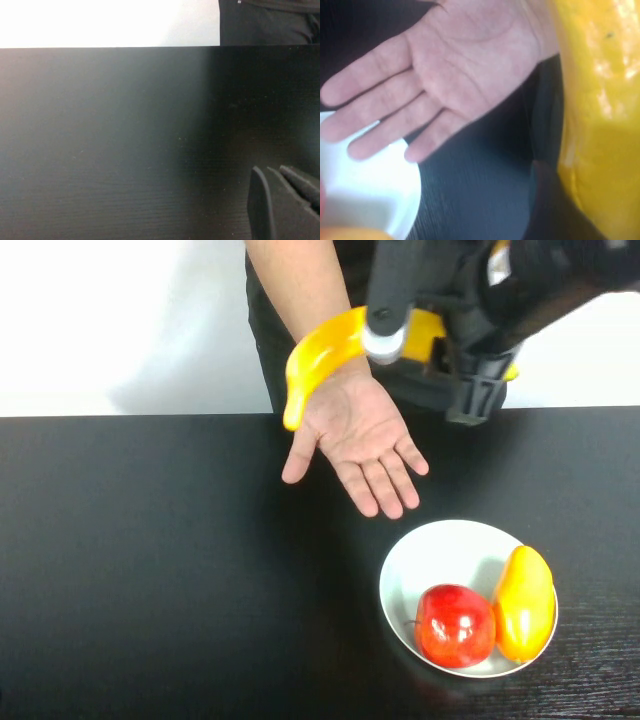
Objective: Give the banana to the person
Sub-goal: Hand the grabbed banana to the person
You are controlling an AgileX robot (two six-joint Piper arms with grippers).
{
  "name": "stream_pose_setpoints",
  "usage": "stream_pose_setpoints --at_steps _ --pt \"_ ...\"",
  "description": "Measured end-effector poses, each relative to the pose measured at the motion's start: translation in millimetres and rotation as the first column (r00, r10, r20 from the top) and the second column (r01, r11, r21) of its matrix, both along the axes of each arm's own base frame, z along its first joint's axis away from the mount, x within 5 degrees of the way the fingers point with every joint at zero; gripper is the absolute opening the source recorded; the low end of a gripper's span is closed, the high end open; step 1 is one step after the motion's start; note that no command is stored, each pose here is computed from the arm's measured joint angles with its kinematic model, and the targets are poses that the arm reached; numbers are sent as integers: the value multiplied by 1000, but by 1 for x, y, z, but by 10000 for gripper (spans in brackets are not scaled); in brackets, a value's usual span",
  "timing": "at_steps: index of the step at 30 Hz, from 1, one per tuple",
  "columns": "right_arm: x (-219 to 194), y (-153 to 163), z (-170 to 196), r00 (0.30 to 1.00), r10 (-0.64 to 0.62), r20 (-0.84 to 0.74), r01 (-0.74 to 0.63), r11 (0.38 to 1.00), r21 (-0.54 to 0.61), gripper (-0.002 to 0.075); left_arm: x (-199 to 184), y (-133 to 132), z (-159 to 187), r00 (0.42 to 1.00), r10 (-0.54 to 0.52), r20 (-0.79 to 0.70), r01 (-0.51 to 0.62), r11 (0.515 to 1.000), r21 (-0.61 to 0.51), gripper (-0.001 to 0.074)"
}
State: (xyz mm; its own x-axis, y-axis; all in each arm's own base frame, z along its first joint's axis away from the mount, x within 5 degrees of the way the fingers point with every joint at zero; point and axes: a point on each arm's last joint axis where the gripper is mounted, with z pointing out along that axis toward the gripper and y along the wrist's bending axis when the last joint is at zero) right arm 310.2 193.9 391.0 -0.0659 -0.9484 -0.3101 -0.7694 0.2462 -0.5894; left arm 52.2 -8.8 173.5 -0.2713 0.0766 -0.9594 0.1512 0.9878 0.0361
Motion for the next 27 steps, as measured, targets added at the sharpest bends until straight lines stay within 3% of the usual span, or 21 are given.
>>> stream_pose_setpoints --at_steps 10,19,27 --pt "41 27 -65 992 -23 -122 12 996 -89 255 0 0 0 1000 0 0 0 1000 0 -4" --pt "45 30 -73 991 -25 -134 13 995 -94 261 0 0 0 1000 0 0 0 1000 0 -4" --pt "45 31 -72 991 -29 -130 17 995 -95 430 0 0 0 1000 0 0 0 1000 0 -4"
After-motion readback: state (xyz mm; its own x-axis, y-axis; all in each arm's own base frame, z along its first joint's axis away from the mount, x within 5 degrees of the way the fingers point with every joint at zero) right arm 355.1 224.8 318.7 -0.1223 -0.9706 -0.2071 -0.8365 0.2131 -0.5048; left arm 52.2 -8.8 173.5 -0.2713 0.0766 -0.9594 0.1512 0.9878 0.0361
